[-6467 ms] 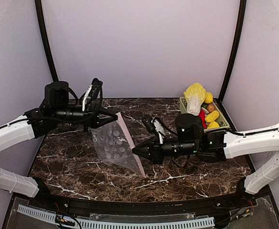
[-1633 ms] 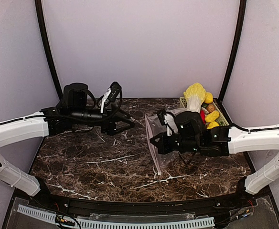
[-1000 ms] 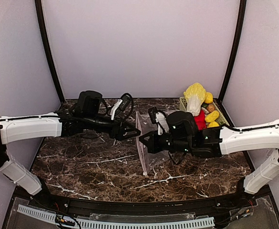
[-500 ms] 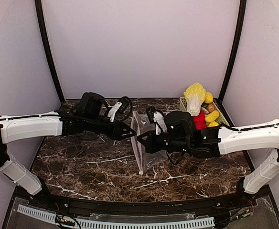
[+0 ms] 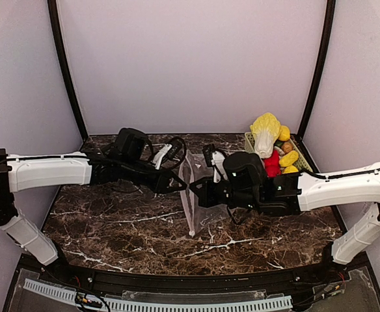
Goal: Place the food in the zip-top bag and seal the zipper
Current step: Open the zipper food storage bag at the center of the board.
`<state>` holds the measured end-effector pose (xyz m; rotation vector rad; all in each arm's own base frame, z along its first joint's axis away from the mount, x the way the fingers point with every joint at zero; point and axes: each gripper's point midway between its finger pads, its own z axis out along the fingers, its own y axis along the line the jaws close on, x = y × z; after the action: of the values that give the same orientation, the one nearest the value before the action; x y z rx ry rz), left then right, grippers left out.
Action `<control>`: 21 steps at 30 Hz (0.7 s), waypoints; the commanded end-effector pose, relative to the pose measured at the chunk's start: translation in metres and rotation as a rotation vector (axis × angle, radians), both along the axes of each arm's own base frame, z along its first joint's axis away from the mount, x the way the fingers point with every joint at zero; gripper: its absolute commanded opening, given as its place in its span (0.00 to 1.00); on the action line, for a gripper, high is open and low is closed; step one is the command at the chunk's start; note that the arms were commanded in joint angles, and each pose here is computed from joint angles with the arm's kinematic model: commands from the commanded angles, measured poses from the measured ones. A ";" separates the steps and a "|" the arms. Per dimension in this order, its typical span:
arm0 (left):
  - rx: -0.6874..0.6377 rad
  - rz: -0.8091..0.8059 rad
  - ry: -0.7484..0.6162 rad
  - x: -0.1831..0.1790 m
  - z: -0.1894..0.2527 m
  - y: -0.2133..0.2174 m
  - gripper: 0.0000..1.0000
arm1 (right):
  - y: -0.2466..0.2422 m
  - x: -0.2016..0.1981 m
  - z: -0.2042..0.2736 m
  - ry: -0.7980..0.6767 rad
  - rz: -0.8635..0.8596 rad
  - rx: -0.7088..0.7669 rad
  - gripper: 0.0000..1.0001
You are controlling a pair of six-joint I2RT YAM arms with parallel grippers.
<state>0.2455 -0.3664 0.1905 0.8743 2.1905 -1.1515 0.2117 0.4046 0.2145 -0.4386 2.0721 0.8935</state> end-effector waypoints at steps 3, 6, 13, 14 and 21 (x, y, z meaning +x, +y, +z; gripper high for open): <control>0.013 0.038 -0.114 0.006 0.030 0.010 0.01 | -0.008 -0.002 0.029 -0.025 -0.027 0.052 0.00; 0.107 0.158 -0.231 0.026 0.040 0.032 0.01 | -0.018 -0.001 0.036 -0.036 -0.050 0.053 0.00; 0.243 0.359 -0.507 0.049 0.085 0.086 0.01 | -0.051 0.006 0.037 -0.046 -0.178 0.041 0.00; 0.242 0.376 -0.529 0.050 0.092 0.091 0.01 | -0.056 0.008 0.030 -0.029 -0.210 0.031 0.00; 0.169 0.228 -0.501 0.033 0.095 0.067 0.02 | -0.084 0.025 -0.023 0.085 -0.372 -0.054 0.00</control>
<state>0.2769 -0.3010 0.2846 0.8086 1.9109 -0.5789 0.2221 0.3563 0.2490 -0.1720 2.0299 0.8571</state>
